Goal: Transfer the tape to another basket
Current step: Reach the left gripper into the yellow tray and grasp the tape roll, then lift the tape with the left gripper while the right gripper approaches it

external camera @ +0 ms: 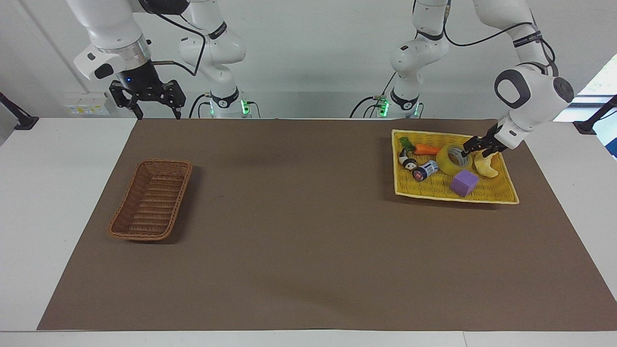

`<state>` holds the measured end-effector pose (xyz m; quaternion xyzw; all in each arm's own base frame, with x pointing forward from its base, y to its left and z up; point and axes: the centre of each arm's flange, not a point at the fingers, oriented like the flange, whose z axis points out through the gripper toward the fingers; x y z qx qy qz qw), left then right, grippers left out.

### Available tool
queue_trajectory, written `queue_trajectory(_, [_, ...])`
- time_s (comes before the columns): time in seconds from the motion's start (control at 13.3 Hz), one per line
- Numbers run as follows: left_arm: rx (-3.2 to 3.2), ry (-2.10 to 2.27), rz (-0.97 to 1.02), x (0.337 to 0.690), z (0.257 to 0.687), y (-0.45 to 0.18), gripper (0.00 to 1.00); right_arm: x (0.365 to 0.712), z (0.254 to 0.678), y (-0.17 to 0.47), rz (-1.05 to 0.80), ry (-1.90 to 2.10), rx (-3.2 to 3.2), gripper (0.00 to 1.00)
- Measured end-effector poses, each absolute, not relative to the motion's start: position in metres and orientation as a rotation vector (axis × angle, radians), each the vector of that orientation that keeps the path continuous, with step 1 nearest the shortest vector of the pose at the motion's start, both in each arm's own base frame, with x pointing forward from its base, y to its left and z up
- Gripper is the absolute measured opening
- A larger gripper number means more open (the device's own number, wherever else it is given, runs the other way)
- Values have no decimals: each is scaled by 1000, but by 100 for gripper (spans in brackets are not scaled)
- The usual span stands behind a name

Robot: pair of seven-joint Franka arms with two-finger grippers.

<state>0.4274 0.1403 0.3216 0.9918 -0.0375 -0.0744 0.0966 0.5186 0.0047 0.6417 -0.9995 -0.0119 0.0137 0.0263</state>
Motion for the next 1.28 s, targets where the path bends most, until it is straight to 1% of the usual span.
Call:
queue_trajectory(0.15, [2921,-121,-235,440,348,146,22,517,641,12,48,-41,-3023,100])
queue_trajectory(0.45, [2918,-54,-238,475,427,141,22,513,634,35,96,51,-2886,100])
queue_trajectory(0.6, [2925,21,-256,492,463,117,22,510,632,65,141,155,-2817,100])
queue_trajectory(0.75, [2936,122,-276,514,498,78,22,507,627,101,173,222,-2752,100])
queue_trajectory(0.9, [2951,181,-275,530,516,36,22,506,620,135,182,295,-2719,100])
queue_trajectory(0.98, [2954,205,-282,534,518,14,22,504,617,153,186,340,-2699,100])
queue_trajectory(1.28, [2937,254,-331,531,516,-83,22,499,597,212,188,493,-2560,100])
